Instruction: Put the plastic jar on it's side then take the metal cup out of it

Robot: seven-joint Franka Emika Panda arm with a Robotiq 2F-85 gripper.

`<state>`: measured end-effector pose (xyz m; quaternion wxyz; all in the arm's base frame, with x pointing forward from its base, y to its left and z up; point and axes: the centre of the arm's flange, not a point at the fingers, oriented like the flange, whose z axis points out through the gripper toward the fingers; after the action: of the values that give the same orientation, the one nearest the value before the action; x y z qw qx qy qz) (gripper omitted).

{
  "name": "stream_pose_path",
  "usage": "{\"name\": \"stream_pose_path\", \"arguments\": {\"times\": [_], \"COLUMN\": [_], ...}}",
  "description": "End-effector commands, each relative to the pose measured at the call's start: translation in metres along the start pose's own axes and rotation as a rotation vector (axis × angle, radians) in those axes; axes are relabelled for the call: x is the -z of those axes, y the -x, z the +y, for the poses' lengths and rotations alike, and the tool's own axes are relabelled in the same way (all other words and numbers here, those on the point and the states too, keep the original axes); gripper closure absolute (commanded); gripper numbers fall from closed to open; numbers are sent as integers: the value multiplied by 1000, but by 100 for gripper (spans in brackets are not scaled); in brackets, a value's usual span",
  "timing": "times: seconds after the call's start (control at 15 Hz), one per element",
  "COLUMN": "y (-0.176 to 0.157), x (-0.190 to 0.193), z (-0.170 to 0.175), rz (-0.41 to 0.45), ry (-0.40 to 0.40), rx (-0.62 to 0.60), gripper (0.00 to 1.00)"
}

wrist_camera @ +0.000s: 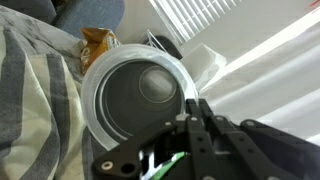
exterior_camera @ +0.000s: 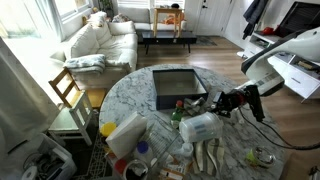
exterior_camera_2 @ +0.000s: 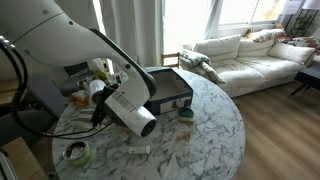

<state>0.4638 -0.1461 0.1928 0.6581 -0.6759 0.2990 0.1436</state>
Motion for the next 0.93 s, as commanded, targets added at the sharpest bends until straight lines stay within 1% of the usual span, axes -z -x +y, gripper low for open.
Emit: {"name": "stream_pose_path", "arguments": {"times": [0.0, 0.2, 0.53, 0.73, 0.87], "y": [-8, -9, -9, -10, -11], "x": [5, 8, 14, 13, 12], "z": [17, 25, 39, 45, 48], "rz": [-12, -34, -69, -88, -96], "ry": [-101, -149, -172, -217, -268], "rx": [31, 57, 78, 83, 78], "gripper": [99, 99, 99, 99, 99]}}
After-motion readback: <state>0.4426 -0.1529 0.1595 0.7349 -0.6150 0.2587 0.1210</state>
